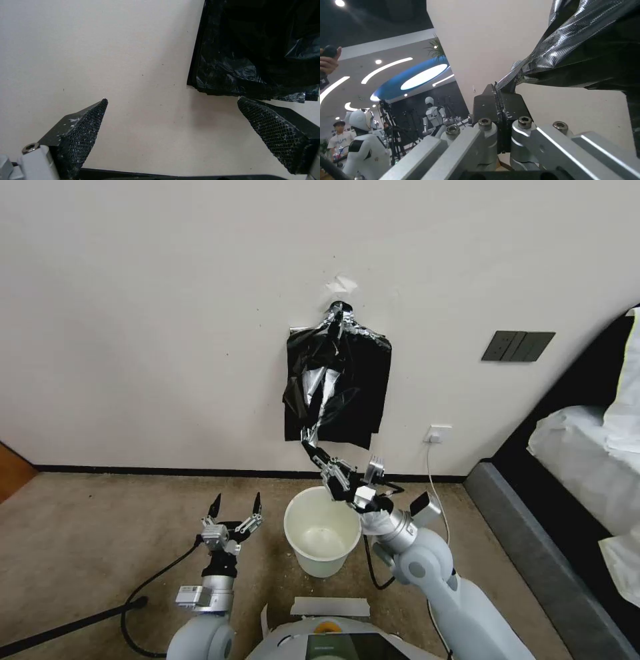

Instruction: Place a trash bag onto the trash bin.

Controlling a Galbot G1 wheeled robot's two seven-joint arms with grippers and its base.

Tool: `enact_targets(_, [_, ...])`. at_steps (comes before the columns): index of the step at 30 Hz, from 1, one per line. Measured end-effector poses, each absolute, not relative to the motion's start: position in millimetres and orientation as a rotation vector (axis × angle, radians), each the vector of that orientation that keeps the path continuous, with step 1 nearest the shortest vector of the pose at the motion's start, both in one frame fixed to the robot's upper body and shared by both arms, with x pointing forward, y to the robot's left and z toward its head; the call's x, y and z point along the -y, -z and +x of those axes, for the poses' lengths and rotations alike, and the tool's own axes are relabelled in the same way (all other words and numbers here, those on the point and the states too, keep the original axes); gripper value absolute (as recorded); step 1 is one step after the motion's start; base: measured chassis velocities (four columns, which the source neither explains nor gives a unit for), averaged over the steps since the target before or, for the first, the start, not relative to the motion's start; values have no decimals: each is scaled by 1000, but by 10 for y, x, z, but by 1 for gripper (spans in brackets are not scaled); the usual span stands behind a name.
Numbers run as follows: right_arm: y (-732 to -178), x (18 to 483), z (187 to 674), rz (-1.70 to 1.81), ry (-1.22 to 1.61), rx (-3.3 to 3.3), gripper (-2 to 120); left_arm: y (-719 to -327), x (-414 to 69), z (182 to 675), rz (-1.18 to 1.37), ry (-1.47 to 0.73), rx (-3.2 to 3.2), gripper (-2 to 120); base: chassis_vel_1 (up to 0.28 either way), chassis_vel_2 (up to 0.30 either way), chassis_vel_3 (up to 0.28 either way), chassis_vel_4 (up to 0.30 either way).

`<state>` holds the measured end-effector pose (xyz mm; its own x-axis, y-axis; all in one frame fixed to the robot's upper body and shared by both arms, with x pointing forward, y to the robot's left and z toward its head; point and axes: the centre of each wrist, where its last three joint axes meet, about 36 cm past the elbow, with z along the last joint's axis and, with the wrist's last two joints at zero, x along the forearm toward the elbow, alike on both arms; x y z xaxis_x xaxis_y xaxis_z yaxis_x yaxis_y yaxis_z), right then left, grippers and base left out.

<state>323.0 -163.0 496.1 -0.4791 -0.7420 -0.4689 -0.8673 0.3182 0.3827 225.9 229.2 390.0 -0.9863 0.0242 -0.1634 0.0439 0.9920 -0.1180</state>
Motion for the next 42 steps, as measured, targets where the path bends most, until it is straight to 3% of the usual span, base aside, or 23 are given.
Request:
enact_targets(14, [-4845, 1644, 3199, -1531, -838, -2375, 0, -3925, -2275, 2283, 61, 185, -2965, 100, 0, 0, 0, 0])
enact_targets(21, [-4834, 1629, 3282, -1492, -817, -2406, 0, -4130, -2251, 2337, 127, 194, -2924, 100, 0, 0, 0, 0])
enact_targets(29, [-4994, 1516, 3456, -1284, -887, -2501, 0, -4811, -2450, 2610, 360, 190, -2811, 100, 0, 0, 0, 0])
enact_targets(31, [-4985, 1413, 3549, -1291, -872, -2522, 0, -5166, -2563, 2666, 435, 172, -2778, 100, 0, 0, 0, 0])
enact_targets(33, [-4985, 1413, 3549, -1291, -872, -2522, 0, -5166, -2563, 2666, 435, 172, -2778, 100, 0, 0, 0, 0])
enact_targets(36, [-4931, 1296, 3612, -1306, -833, -2552, 0, -5619, -2658, 2851, 589, 90, -2754, 100, 0, 0, 0, 0])
enact_targets(42, [-4910, 1244, 3649, -1293, -823, -2567, 0, -5972, -2745, 3153, 679, 19, -2740, 100, 0, 0, 0, 0])
